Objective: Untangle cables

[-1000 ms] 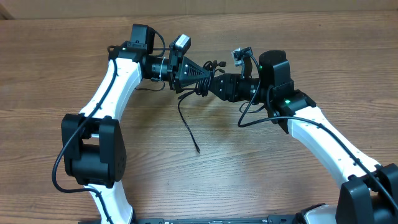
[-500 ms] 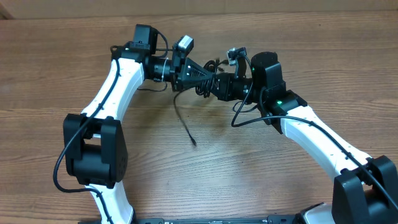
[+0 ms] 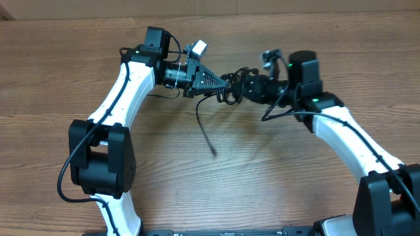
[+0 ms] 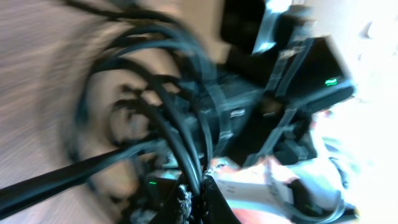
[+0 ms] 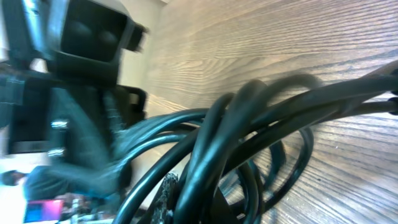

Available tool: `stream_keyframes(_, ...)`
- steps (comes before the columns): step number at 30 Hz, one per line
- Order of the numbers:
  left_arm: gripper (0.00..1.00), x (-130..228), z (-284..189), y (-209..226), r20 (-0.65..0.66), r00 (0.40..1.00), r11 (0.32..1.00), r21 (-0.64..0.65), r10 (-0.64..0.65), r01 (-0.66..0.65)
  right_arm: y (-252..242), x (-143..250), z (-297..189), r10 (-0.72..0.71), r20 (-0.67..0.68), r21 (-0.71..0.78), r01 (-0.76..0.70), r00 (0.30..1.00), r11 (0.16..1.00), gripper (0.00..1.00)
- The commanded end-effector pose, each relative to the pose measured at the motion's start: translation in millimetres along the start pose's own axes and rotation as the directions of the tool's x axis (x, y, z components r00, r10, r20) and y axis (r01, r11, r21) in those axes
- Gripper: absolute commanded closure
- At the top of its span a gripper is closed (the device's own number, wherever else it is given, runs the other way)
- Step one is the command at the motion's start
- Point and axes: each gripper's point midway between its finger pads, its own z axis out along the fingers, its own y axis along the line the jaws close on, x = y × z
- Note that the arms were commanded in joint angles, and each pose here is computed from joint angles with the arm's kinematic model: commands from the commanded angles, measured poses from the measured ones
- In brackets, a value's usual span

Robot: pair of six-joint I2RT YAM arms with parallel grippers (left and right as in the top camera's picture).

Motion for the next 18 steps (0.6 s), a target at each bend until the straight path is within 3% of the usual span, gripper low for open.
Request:
stream_keyframes(1, 0.96, -8, -3, 31, 0.045, 0.998, 0.978, -0.207, 0.045, -0.035, 17, -4, -16, -0.015, -0.036, -0.131, 0.010, 0.999, 0.991, 0.96)
stream_keyframes(8, 0.96, -20, -22, 79, 0.100, 0.992, 0.874, -0.485, 0.073, -0.015, 20, 6, -23, 0.027, -0.093, -0.178, -0.043, 0.995, 0.983, 0.96)
stream_keyframes(10, 0.96, -21, -36, 101, 0.122, 0.990, 0.794, -0.608, 0.071, 0.018, 18, 9, -23, 0.048, -0.106, -0.170, -0.065, 0.993, 0.983, 0.96)
stream_keyframes(14, 0.96, -16, -81, 143, 0.158, 0.985, 0.535, -0.839, 0.064, 0.100, 16, 12, -23, 0.067, -0.117, -0.163, -0.086, 0.991, 0.983, 0.96)
stream_keyframes(18, 0.96, -9, -111, 158, 0.159, 0.985, 0.360, -0.924, 0.064, 0.126, 17, 14, -23, 0.084, -0.129, -0.164, -0.105, 0.988, 0.981, 0.96)
